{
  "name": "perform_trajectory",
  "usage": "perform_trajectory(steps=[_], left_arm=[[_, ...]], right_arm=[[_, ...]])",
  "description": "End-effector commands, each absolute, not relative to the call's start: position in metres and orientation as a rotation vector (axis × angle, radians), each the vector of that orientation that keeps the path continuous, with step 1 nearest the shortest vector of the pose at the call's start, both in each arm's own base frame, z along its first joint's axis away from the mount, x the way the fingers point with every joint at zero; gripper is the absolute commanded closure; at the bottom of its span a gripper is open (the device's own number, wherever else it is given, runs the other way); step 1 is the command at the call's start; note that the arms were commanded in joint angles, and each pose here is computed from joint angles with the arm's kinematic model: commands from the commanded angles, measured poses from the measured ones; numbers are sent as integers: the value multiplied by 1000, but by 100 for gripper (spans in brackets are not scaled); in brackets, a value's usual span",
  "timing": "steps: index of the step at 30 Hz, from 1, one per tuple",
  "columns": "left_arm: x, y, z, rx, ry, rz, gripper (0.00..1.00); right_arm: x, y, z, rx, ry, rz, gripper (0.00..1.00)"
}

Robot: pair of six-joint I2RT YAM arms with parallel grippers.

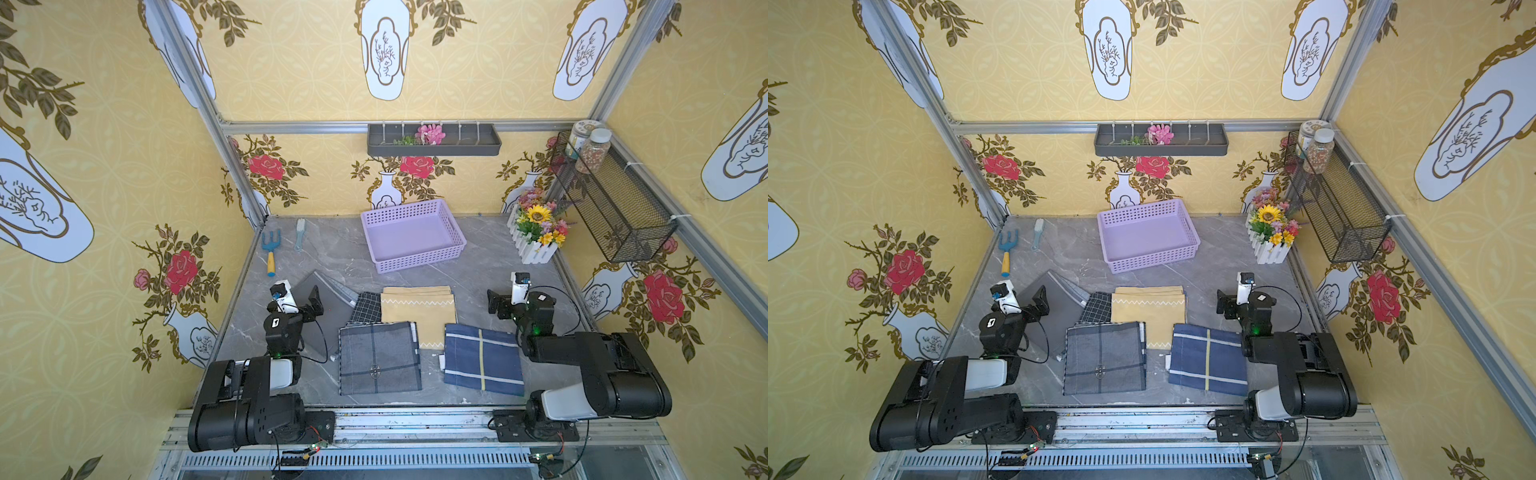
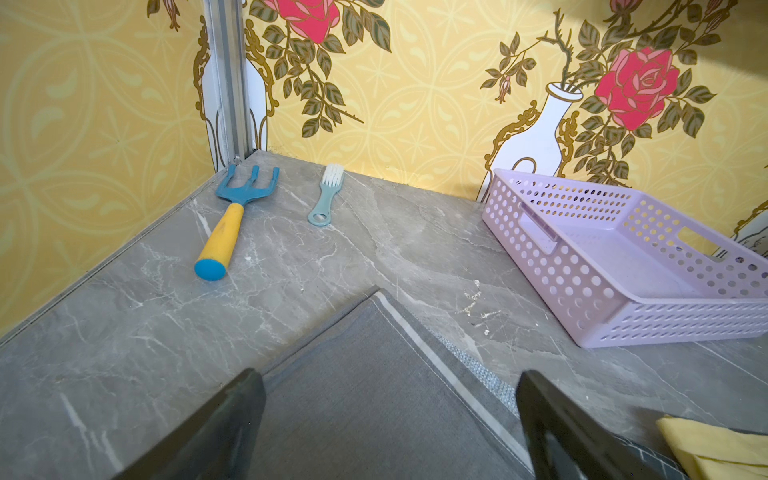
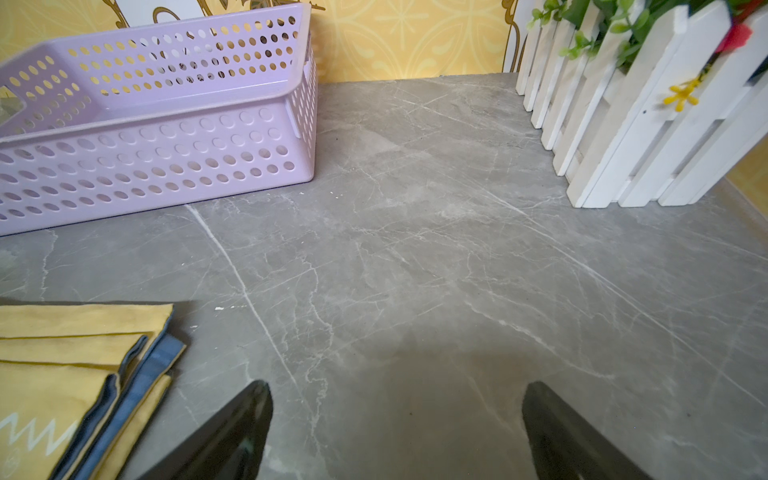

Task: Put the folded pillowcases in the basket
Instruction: Pick up the pillowcase from the pillowcase.

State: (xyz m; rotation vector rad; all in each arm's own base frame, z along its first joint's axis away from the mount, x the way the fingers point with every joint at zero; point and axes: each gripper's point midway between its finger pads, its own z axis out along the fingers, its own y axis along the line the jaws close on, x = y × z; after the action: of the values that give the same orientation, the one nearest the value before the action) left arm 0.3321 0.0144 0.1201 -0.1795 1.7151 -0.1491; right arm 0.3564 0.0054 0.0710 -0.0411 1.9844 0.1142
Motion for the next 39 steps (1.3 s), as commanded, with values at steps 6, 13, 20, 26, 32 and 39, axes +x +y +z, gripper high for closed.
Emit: perform_trajectory(steps=[6,13,20,26,32,39], left_arm=[[333,16,121,-182,1712,-142,0],[333,16,121,-181,1711,-141,0],[333,16,121,-182,1711,-141,0],[332,20,122,-206,1704,-125,0],[320,25,147,-233,1628,-108,0],[301,36,190,-365,1531,-143,0]], right_arm=[[358,4,76,-36,1964,107,3],[359,5,76,-35,1964,109,3],[359,4,76,-34,1966,112,3],[360,5,79,-30,1956,115,3],[367,-10,120,69,1998,54,3],[358,4,186,152,1973,235,3]])
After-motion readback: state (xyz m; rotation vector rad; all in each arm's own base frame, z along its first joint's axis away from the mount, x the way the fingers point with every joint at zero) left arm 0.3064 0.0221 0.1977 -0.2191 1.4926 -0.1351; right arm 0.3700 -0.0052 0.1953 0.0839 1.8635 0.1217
